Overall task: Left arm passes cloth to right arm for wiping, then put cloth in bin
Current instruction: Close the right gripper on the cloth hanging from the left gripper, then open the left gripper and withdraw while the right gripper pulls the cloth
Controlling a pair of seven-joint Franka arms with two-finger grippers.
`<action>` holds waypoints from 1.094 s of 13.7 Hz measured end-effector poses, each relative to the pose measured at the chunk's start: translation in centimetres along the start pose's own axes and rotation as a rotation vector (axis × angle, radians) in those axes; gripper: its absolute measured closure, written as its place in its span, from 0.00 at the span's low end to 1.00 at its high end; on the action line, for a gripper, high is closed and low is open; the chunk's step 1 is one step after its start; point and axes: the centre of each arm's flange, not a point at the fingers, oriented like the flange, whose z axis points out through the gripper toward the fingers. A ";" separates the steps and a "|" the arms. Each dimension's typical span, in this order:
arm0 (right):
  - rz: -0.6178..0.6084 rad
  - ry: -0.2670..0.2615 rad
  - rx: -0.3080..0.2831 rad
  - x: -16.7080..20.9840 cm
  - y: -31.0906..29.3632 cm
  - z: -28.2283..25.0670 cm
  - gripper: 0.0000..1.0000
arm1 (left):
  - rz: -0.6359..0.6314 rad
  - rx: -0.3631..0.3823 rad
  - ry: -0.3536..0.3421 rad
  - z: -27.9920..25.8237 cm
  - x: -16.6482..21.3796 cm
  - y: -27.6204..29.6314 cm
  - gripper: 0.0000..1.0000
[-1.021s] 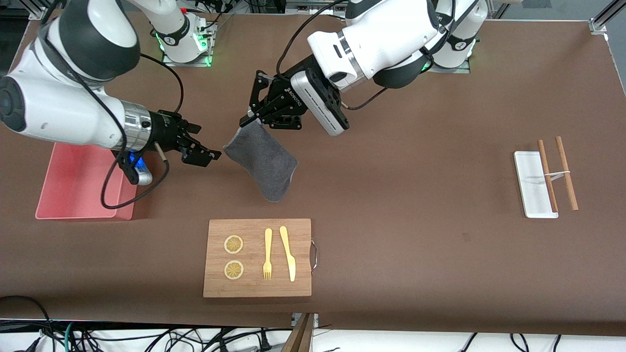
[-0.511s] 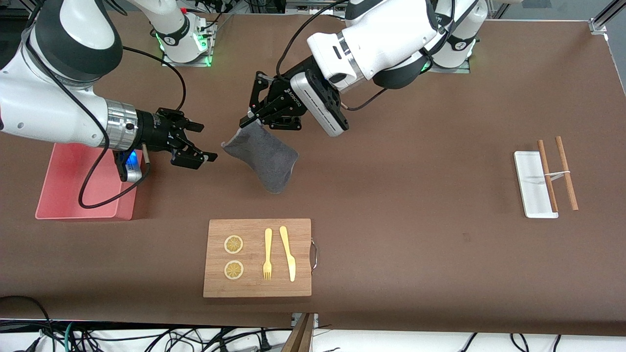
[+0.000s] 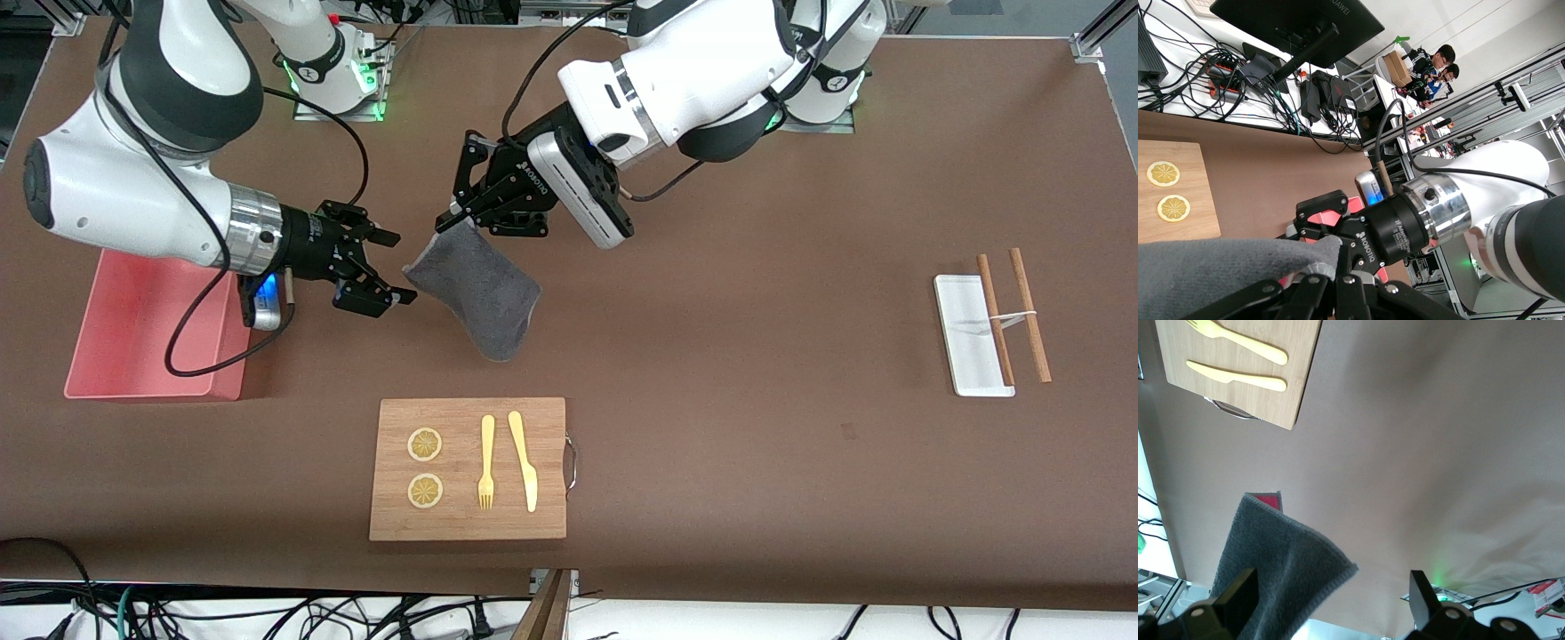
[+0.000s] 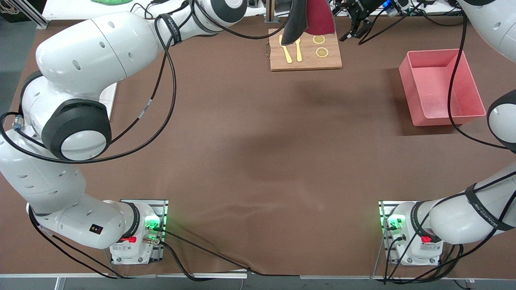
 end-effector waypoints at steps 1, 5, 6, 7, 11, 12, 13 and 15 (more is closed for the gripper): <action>0.007 -0.002 -0.001 0.0 0.1 0.4 0.00 | 0.000 0.000 0.000 0.0 0.0 0.0 0.98; 0.031 -0.009 0.004 -0.6 0.0 1.3 0.03 | 0.000 0.000 0.000 0.0 0.0 0.0 0.98; 0.031 -0.011 0.003 -0.8 0.0 1.5 0.13 | 0.000 0.000 0.000 0.0 0.0 0.0 0.98; 0.030 -0.012 0.001 -0.9 0.1 1.7 0.27 | 0.000 0.000 0.000 0.0 0.0 0.0 0.98; 0.026 -0.014 -0.003 -1.0 0.1 1.9 0.69 | 0.001 -0.002 0.005 -0.1 0.2 0.1 0.98; 0.025 -0.014 -0.003 -1.0 0.1 1.9 0.81 | 0.001 -0.003 0.009 -0.2 0.3 0.1 0.98; 0.025 -0.014 -0.003 -1.0 0.1 1.9 0.93 | 0.001 -0.004 0.011 -0.3 0.4 0.1 0.98; 0.025 -0.014 -0.002 -1.0 0.1 1.9 0.98 | 0.000 -0.003 0.012 -0.4 0.5 0.1 0.98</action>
